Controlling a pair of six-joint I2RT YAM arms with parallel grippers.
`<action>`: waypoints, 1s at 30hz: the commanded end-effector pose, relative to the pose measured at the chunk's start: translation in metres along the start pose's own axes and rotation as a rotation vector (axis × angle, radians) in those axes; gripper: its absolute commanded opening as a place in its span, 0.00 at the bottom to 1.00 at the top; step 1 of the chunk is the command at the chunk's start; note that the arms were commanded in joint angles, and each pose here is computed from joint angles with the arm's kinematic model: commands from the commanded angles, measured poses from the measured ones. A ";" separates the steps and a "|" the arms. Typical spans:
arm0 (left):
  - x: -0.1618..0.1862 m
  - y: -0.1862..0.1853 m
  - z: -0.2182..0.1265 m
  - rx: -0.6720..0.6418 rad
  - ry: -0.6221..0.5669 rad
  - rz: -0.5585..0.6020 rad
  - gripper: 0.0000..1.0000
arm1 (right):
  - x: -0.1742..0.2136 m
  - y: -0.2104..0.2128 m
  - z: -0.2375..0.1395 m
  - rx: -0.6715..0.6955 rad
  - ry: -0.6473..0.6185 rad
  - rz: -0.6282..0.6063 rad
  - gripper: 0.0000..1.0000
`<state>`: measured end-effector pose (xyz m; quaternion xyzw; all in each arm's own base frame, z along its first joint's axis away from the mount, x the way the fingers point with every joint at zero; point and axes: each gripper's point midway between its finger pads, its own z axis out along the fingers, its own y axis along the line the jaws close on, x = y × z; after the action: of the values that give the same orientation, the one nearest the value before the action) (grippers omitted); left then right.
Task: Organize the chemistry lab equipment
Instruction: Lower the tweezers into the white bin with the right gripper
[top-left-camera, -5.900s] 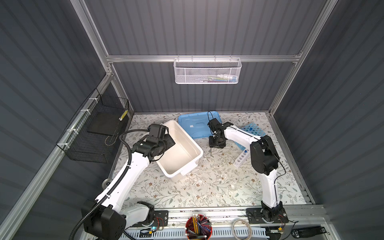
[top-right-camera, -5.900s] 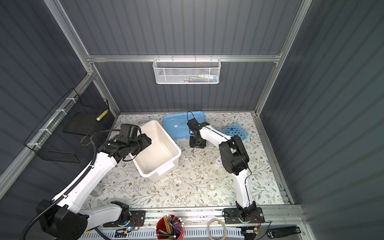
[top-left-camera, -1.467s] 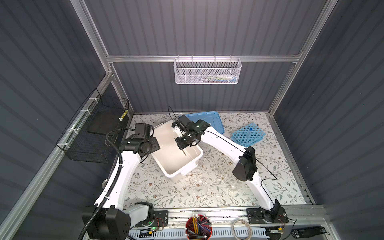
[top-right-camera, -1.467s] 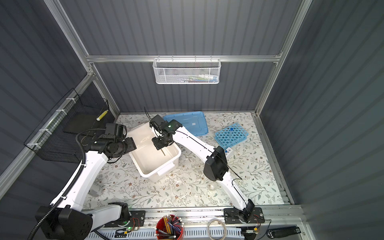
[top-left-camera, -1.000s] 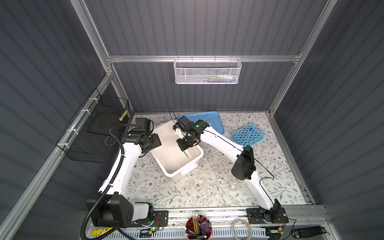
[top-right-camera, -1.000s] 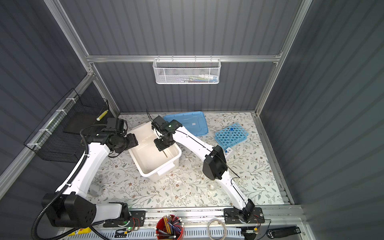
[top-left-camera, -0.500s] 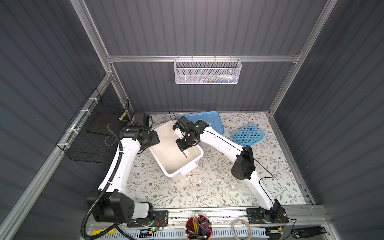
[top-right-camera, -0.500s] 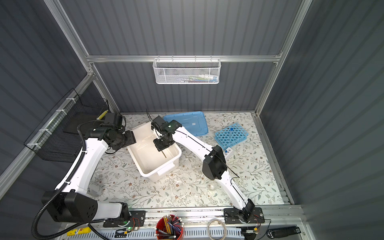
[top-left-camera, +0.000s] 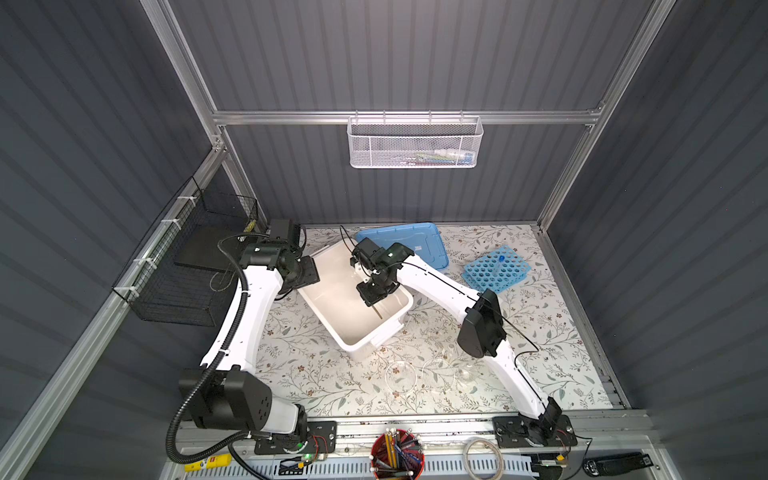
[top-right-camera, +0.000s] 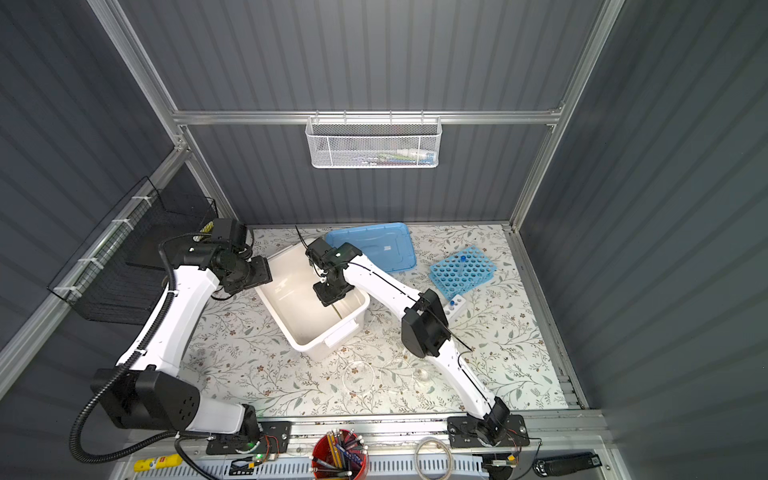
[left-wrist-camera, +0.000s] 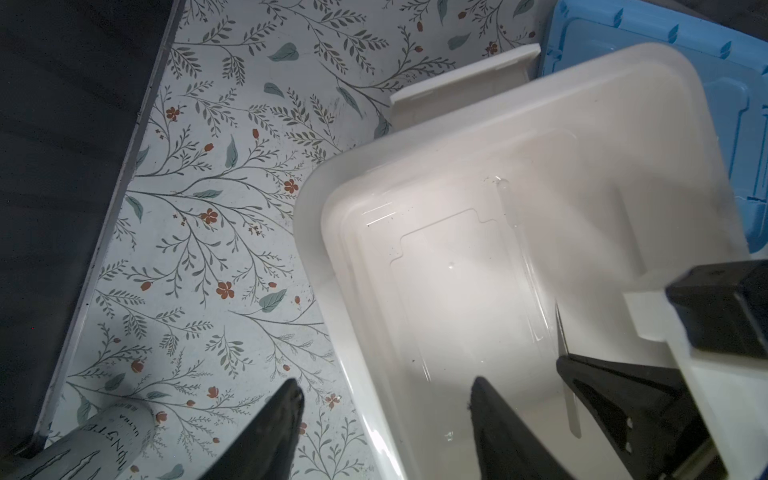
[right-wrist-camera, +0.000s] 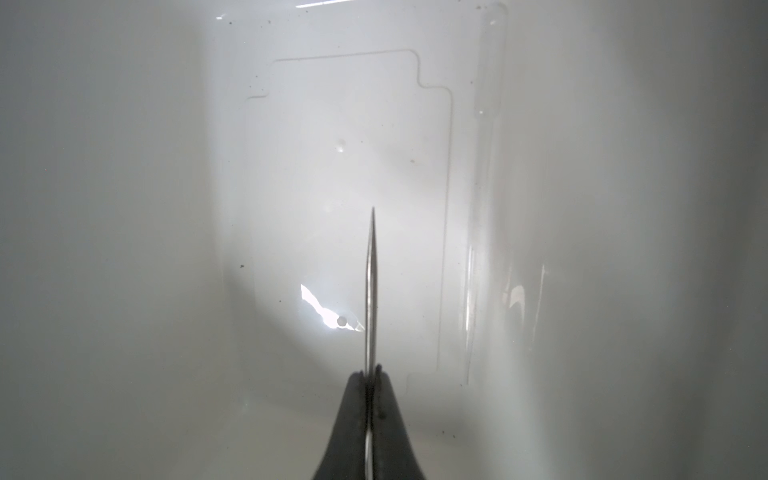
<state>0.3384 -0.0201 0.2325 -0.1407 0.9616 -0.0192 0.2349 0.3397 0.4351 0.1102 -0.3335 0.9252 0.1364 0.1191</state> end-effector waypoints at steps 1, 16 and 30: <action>-0.001 -0.003 -0.004 0.022 0.008 0.019 0.67 | 0.006 -0.022 -0.002 0.084 0.028 -0.005 0.00; -0.002 -0.018 -0.001 0.102 0.027 0.007 0.65 | 0.001 -0.068 -0.024 0.147 0.021 0.014 0.00; -0.019 -0.024 0.003 0.100 0.010 0.025 0.65 | -0.015 -0.031 -0.001 0.018 -0.026 -0.117 0.00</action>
<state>0.3573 -0.0375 0.2317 -0.1247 0.9645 -0.0604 0.2250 0.3765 0.4105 0.1298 -0.3564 0.9134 0.1220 0.1543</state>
